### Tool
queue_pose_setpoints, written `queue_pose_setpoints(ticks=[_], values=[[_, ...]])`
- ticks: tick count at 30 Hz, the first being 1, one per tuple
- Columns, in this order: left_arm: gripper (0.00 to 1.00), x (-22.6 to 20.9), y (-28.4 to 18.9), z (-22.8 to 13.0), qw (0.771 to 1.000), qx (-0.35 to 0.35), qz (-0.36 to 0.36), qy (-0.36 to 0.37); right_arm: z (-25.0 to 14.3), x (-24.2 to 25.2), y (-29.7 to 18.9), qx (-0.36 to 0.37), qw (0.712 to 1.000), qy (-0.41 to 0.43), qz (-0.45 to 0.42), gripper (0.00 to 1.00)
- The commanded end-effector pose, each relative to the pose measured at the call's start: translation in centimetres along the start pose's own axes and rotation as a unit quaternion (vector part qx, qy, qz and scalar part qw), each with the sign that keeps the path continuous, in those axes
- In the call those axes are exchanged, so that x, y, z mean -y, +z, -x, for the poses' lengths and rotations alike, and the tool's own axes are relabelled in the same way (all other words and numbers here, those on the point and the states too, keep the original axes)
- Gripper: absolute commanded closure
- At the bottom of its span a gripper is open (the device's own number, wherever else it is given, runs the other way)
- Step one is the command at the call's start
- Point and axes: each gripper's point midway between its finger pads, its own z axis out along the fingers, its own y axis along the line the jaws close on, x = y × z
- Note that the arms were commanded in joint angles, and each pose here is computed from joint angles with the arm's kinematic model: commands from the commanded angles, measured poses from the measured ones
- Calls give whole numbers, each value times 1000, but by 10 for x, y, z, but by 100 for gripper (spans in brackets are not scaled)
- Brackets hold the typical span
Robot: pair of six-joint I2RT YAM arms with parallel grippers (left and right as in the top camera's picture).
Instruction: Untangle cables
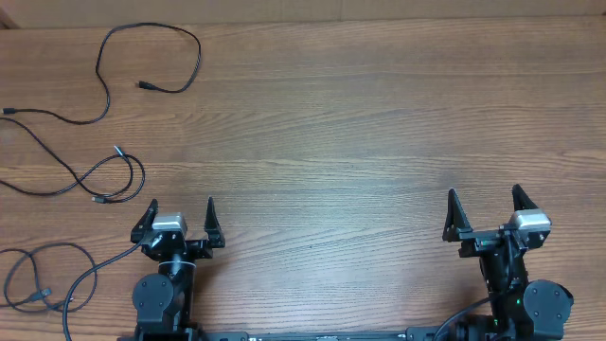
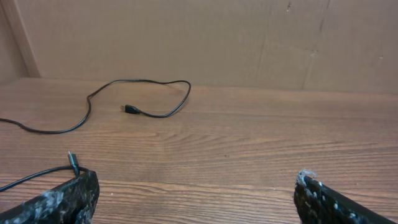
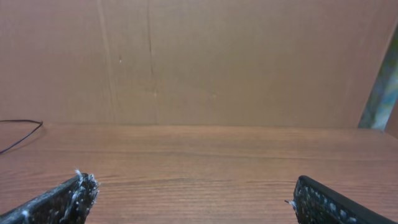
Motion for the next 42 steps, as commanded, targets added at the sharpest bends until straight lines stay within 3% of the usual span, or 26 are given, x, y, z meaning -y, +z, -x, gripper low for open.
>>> queue_pose_setpoints(ticks=[1, 15, 18, 42], values=[[0, -1, 0, 0, 1000, 3, 0, -4, -9, -2, 4, 4, 1000, 0, 6, 0], [1, -1, 0, 0, 1000, 3, 0, -4, -51, -7, 19, 1, 1000, 2, 30, 0], [0, -1, 0, 0, 1000, 3, 0, -4, -66, -6, 21, -11, 999, 37, 29, 0], [0, -1, 0, 0, 1000, 3, 0, -4, -67, -5, 21, -12, 1000, -2, 23, 0]])
